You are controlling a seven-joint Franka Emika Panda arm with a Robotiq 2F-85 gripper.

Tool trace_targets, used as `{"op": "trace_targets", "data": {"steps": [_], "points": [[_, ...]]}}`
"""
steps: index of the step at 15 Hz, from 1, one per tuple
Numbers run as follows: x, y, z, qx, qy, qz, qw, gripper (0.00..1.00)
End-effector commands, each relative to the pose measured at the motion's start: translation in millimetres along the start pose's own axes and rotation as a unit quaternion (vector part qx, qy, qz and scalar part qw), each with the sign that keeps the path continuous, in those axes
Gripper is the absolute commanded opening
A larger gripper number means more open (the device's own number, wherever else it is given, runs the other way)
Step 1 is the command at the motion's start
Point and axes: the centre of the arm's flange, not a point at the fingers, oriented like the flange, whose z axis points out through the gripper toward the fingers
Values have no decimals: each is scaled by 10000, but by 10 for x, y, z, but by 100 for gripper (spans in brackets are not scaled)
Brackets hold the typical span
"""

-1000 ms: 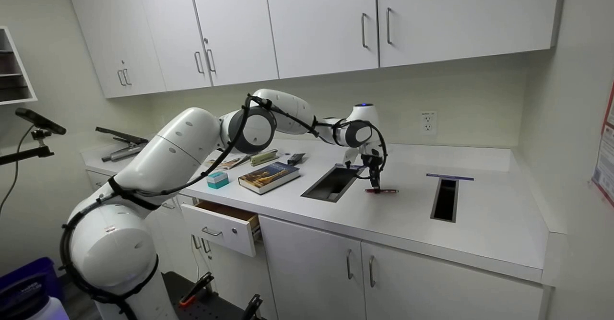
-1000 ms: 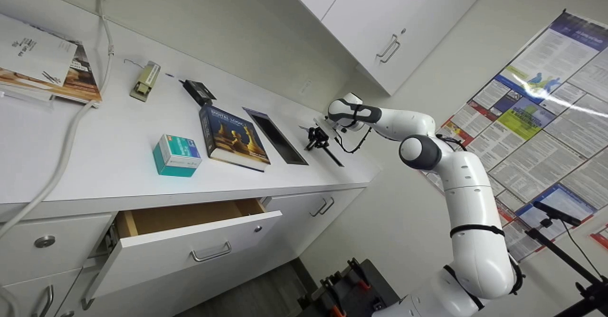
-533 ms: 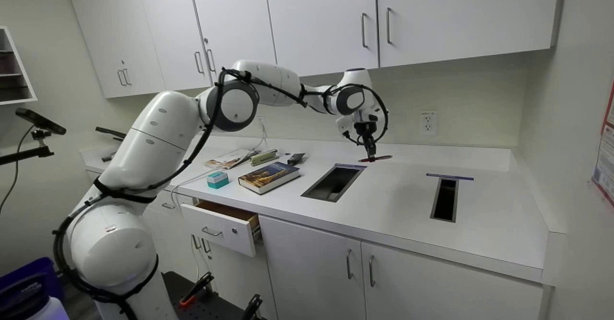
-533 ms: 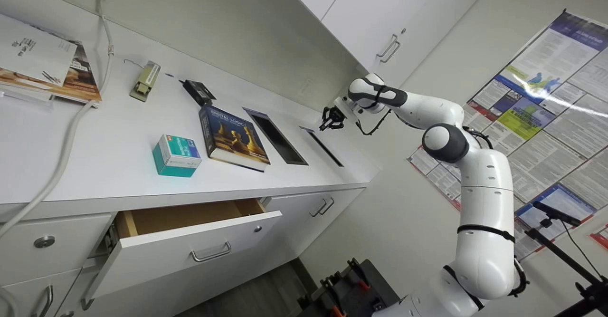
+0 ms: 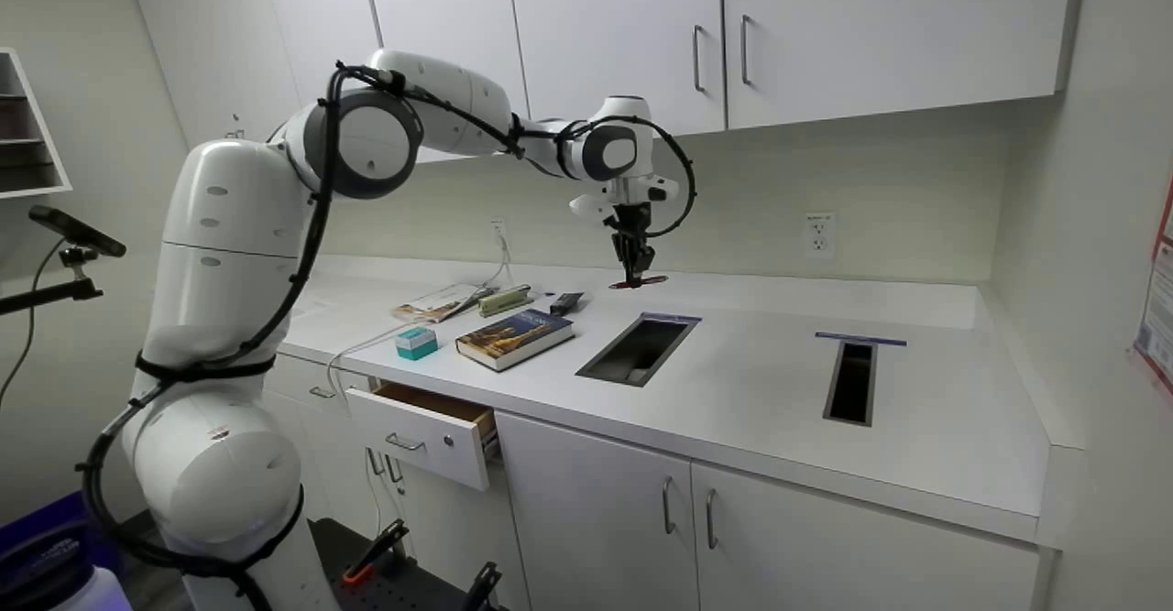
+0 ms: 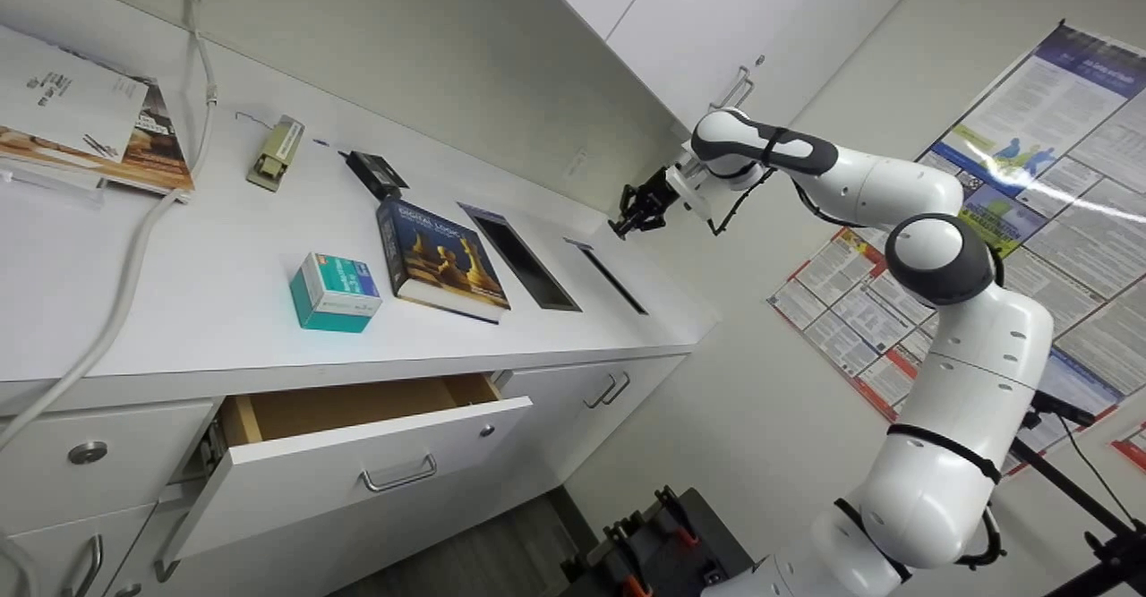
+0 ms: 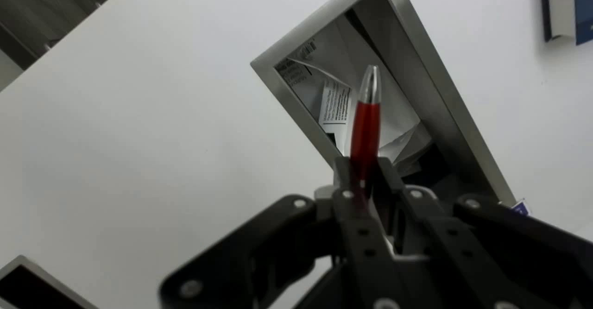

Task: Place the pen next to the blue box

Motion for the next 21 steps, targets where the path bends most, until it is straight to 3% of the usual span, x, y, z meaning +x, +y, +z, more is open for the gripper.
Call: {"op": "trace_targets", "data": {"steps": [1, 3, 4, 8, 11, 16, 21], "points": [[-39, 21, -25, -1, -29, -73, 10000, 15], [-55, 84, -34, -5, -47, -126, 9999, 15], [-55, 98, -24, -10, -58, -136, 9999, 4], [-461, -646, -66, 236, -95, -1507, 9882, 4], [-829, -1230, -4, 303, -273, -2362, 9708, 4], [-1559, -2209, 141, 578, -521, -3711, 9253, 4], [-2248, -3110, 296, 815, -759, -4963, 8610, 4]]}}
